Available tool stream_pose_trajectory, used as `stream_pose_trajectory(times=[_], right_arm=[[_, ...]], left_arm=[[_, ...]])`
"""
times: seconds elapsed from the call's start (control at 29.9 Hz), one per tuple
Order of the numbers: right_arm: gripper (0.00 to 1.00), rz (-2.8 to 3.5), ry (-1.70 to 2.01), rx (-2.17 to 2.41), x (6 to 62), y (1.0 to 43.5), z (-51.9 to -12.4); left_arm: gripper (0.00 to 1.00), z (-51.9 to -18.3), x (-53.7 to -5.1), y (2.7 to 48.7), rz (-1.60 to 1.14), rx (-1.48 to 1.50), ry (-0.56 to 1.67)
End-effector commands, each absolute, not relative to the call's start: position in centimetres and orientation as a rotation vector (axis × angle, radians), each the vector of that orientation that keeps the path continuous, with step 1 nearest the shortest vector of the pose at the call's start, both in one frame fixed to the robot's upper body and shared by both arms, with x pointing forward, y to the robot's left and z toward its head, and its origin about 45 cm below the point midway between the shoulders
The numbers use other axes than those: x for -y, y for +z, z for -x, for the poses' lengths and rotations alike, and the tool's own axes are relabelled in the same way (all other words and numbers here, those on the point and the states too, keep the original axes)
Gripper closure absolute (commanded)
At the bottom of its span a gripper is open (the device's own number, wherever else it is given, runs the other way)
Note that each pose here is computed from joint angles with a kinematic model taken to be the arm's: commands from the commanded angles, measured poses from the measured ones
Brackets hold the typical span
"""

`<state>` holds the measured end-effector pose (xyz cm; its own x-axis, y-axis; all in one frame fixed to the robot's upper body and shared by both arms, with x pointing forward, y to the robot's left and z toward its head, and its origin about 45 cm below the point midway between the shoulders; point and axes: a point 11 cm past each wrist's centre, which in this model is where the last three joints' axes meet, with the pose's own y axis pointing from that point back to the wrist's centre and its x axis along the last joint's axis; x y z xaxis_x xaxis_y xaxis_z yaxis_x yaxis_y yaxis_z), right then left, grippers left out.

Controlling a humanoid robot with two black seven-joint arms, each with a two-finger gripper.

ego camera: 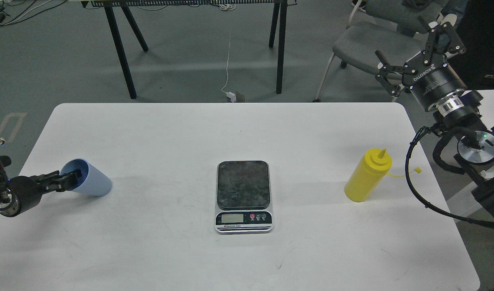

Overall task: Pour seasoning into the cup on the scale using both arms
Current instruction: 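Lift the blue cup with the left gripper toward the scale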

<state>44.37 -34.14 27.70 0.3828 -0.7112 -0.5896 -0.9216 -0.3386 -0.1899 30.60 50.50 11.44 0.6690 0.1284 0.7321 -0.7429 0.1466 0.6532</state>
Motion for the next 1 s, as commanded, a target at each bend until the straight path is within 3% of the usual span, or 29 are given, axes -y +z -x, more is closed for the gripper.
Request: stream_pose_trajectory(times=[0.0,0.13,0.8,0.97], right_arm=[[0.00,2.149,0.562,-1.399,34.1,27.7,-44.4],[0.00,2.149,0.564,-1.398,34.0,27.7,-44.4],[0.00,2.149,0.564,-1.400,34.1,27.6,-44.4],[0.00,2.151,0.564,-1.402,34.1,27.6,-44.4]], left_arm=[[0.75,-30.9,-50.5,11.8,-1.277,0.598,0.689],[0.91,-31.1,-50.6,12.0,-1.276,0.594,0.693],[0.95,-32.0,-49.0,12.7,-1.215,0.543,0.673],[0.95,-32.9,-47.4,17.8,-1.135,0.590,0.608]])
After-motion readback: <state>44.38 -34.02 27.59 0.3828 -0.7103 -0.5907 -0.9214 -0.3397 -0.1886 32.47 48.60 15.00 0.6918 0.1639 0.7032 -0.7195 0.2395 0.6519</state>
